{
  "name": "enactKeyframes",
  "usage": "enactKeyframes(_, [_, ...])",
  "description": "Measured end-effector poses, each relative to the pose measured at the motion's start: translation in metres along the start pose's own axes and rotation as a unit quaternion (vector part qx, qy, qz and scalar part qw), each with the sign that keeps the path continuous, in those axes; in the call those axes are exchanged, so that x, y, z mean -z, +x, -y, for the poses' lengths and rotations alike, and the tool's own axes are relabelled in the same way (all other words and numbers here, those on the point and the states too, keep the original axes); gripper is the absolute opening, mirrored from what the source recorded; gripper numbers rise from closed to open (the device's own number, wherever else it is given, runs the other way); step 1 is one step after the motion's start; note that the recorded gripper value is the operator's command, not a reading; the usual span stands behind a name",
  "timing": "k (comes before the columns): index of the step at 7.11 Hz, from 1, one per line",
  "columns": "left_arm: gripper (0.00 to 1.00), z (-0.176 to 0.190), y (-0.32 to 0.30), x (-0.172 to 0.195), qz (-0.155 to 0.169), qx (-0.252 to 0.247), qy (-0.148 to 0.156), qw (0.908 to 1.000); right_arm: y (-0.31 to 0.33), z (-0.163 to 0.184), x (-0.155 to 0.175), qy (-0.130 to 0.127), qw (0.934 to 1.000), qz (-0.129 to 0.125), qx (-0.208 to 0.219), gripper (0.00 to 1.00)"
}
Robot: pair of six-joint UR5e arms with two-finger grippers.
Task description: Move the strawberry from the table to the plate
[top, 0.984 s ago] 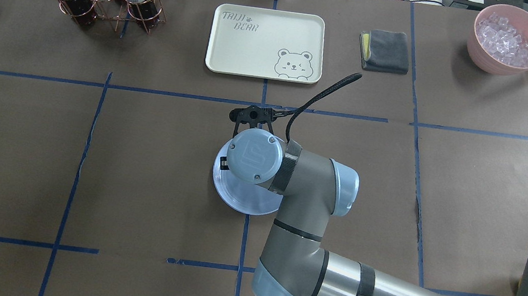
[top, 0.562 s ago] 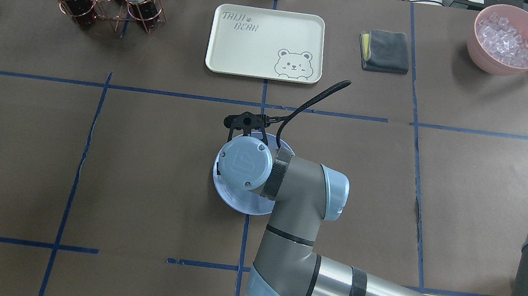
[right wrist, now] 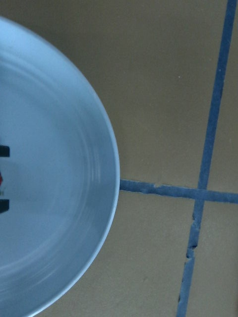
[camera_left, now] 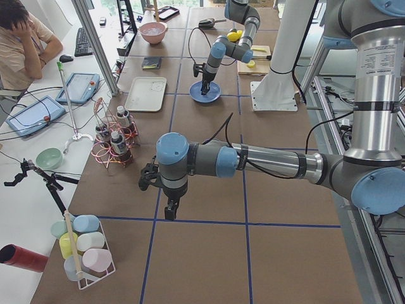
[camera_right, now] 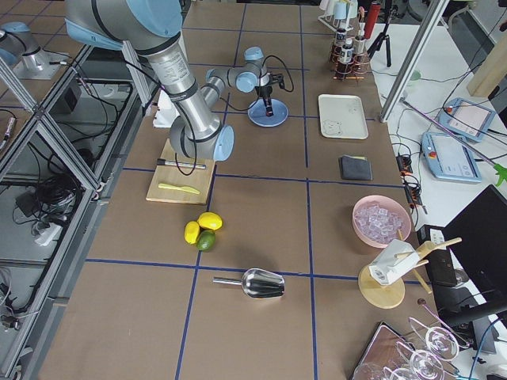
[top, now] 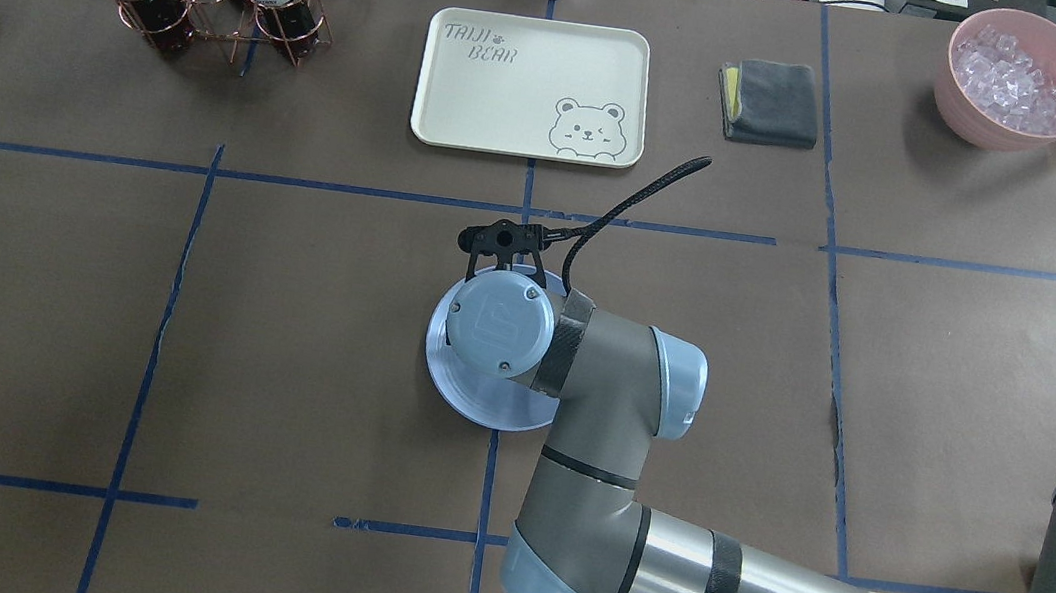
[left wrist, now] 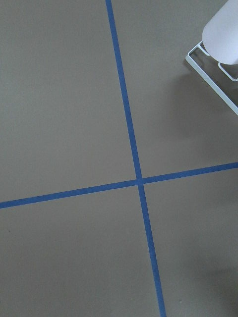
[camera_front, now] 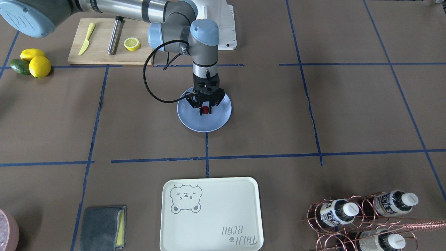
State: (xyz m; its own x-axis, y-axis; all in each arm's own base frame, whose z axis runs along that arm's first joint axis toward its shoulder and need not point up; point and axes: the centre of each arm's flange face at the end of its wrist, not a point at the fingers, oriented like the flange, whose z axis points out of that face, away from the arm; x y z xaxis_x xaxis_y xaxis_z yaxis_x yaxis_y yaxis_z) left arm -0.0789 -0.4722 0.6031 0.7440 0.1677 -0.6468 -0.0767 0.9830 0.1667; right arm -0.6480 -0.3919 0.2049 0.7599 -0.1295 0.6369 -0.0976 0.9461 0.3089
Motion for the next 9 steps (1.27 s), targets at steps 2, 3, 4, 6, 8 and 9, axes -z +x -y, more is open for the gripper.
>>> enactKeyframes(2, [1.00, 0.000, -0.001, -0.001, 0.000, 0.001, -0.001, 1.0000, 0.001, 0.004, 0.003, 0.005, 1.0000, 0.002, 0.004, 1.00])
enactKeyframes(3, [1.00, 0.000, -0.002, -0.002, 0.000, 0.001, -0.002, 1.0000, 0.008, 0.014, 0.010, 0.011, 0.9999, 0.005, 0.001, 1.00])
enactKeyframes(4, [1.00, 0.000, -0.002, -0.002, 0.000, 0.001, -0.002, 1.0000, 0.028, 0.034, 0.020, 0.015, 0.9998, 0.010, 0.002, 1.00])
enactKeyframes(6, [1.00, 0.000, -0.002, -0.003, 0.000, 0.001, -0.003, 1.0000, 0.125, 0.101, 0.035, -0.004, 0.9992, 0.014, 0.037, 1.00])
enactKeyframes(8, [1.00, -0.003, -0.004, -0.006, -0.001, 0.006, -0.009, 0.9999, 0.291, 0.179, 0.050, -0.041, 0.9947, 0.015, 0.093, 1.00])
enactKeyframes(9, [1.00, -0.005, -0.005, -0.007, -0.001, 0.006, -0.010, 0.9999, 0.390, 0.197, 0.058, -0.055, 0.9904, 0.011, 0.126, 1.00])
